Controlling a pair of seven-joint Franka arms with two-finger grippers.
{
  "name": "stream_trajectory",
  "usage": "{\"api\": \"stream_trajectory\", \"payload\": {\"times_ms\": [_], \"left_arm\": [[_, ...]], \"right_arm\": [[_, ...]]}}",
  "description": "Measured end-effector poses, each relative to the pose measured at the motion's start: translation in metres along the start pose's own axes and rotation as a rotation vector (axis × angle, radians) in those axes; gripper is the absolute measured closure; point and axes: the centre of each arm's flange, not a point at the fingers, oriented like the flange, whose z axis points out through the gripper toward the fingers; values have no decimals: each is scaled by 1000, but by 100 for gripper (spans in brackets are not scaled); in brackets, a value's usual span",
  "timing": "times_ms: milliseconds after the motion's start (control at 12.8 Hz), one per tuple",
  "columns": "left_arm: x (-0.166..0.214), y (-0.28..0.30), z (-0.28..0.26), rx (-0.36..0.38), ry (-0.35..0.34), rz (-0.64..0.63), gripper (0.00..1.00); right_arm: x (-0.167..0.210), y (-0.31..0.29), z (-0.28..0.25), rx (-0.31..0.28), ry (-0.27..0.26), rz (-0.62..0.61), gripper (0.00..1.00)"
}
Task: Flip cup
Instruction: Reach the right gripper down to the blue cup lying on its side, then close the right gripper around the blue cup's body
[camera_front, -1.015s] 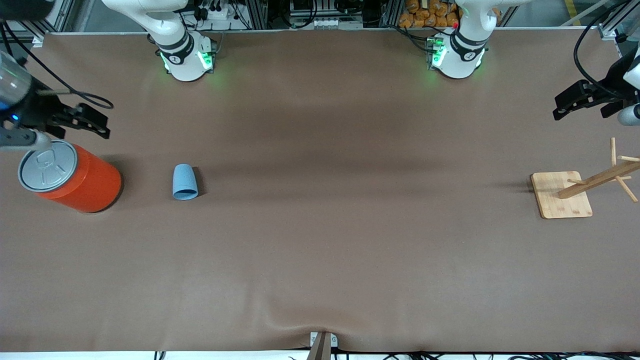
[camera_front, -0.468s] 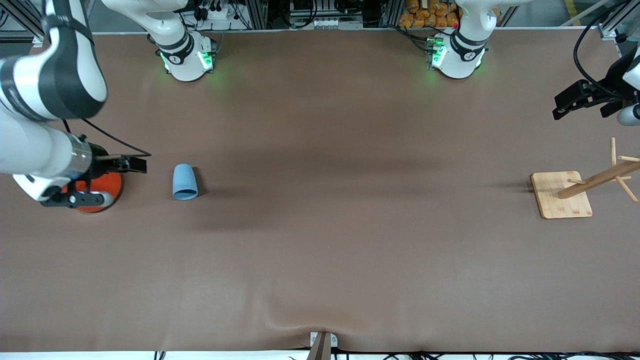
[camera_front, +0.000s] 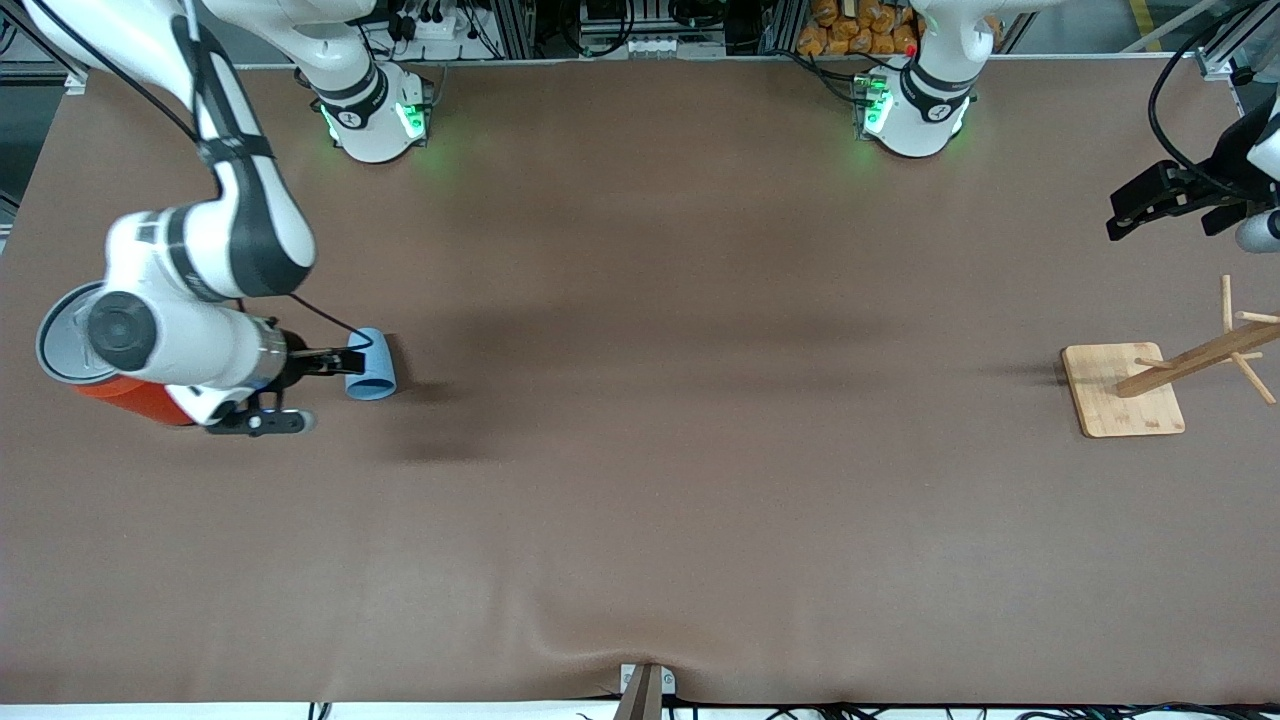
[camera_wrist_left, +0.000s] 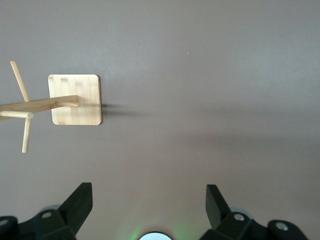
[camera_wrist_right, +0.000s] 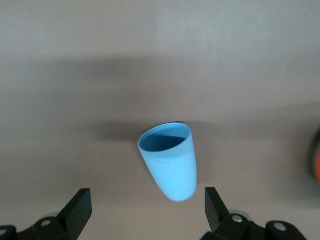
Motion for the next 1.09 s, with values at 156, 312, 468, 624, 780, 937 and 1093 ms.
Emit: {"api": "stream_trajectory", "payload": {"times_ms": [156, 312, 468, 624, 780, 937, 1093], "left_arm": [[1, -6, 0, -1, 1, -11, 0], [3, -12, 2, -2, 4, -21, 0], [7, -12, 5, -2, 4, -22, 0], [8, -12, 6, -3, 7, -22, 0], [10, -13, 7, -3, 10, -23, 0], [14, -16, 12, -4, 5, -29, 0], [18, -18, 17, -5, 1, -32, 0]], "right_arm": [[-12, -6, 34, -5, 43, -74, 0], [-16, -3, 52, -9, 83, -190, 0], [-18, 6, 60, -12, 79, -267, 0], [-19, 14, 66, -12, 68, -287, 0], [-23, 18, 76, -13, 71, -287, 0], [-28, 26, 98, -14, 89, -280, 0], [-26, 36, 120, -13, 99, -292, 0]]}}
